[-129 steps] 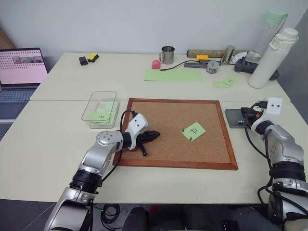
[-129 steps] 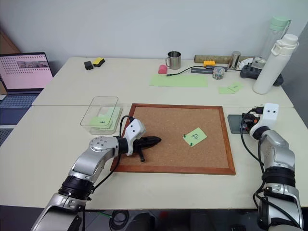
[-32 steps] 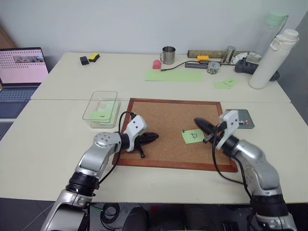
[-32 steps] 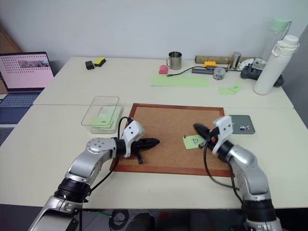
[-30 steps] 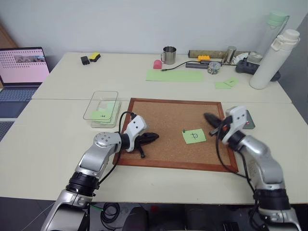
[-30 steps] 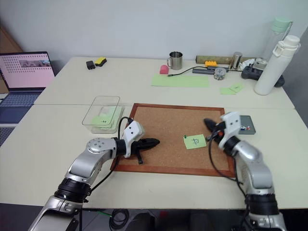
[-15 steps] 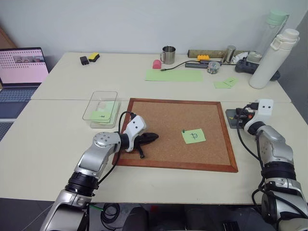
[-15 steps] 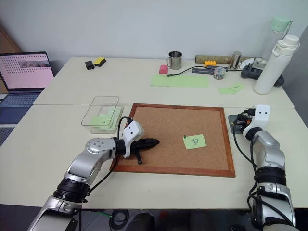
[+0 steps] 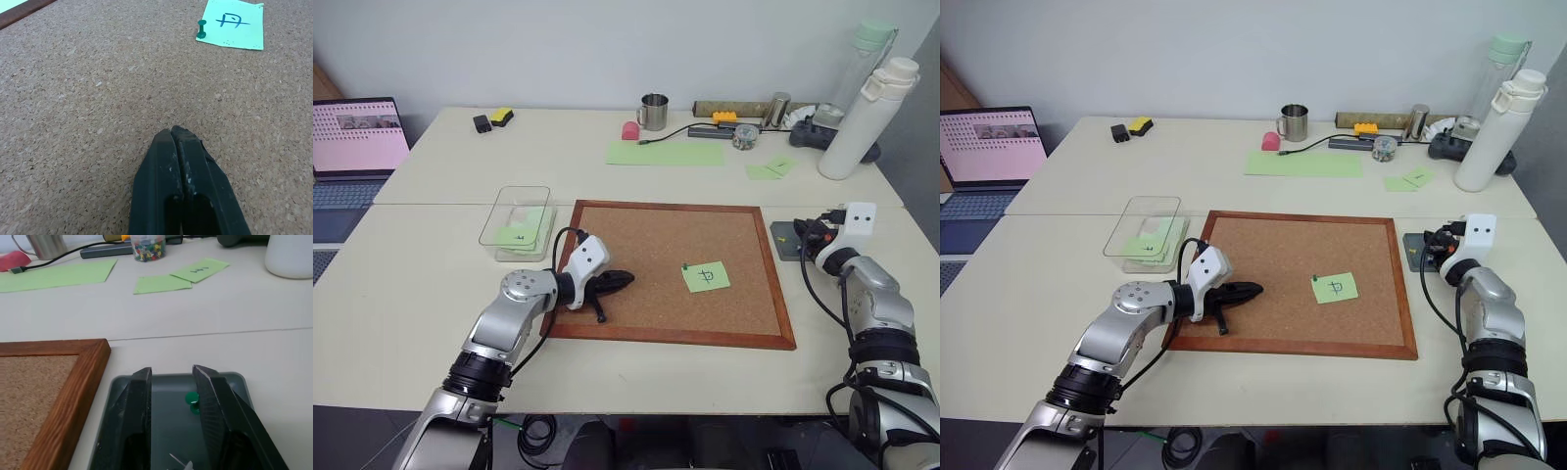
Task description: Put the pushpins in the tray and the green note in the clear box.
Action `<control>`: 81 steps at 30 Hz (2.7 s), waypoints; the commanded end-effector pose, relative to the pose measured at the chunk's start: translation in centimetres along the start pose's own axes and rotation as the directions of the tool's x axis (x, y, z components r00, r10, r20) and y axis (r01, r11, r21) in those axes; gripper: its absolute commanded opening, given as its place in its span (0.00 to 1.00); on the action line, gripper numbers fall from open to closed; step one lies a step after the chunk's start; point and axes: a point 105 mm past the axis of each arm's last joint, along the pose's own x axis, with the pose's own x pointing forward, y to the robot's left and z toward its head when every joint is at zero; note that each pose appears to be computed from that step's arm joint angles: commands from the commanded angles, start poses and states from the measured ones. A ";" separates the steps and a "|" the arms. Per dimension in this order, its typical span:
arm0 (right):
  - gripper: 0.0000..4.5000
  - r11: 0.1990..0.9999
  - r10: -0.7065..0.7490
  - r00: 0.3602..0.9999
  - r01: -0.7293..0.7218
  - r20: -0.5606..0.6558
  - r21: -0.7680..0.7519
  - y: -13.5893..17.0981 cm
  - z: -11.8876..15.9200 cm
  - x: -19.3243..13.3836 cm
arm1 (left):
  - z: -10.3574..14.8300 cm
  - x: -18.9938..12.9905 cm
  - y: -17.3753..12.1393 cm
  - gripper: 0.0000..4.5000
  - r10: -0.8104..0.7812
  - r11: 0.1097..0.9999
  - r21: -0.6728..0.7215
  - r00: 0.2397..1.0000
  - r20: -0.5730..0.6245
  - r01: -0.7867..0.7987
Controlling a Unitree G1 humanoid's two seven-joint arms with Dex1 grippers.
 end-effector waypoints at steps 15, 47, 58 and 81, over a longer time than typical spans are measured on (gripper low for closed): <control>0.30 0.997 0.040 0.999 -0.041 -0.020 -0.073 0.1 0.2 -0.5 | -0.3 0.1 -0.1 0.00 0.002 1.000 -0.002 1.000 -0.016 -0.002; 0.30 0.650 0.730 0.676 -0.731 -0.094 -0.206 19.7 -0.9 -6.4 | -0.5 0.1 -0.2 0.00 -0.005 1.000 0.004 1.000 -0.017 0.005; 0.30 0.695 0.666 0.729 -0.684 -0.159 -0.221 19.8 -2.7 -4.0 | -0.5 -0.1 -0.3 0.00 0.003 1.000 0.000 1.000 -0.016 -0.003; 0.02 0.697 0.661 0.727 -0.687 -0.186 -0.206 19.8 -3.7 -3.7 | -0.6 -0.2 -0.5 0.00 0.015 1.000 -0.012 1.000 -0.016 -0.015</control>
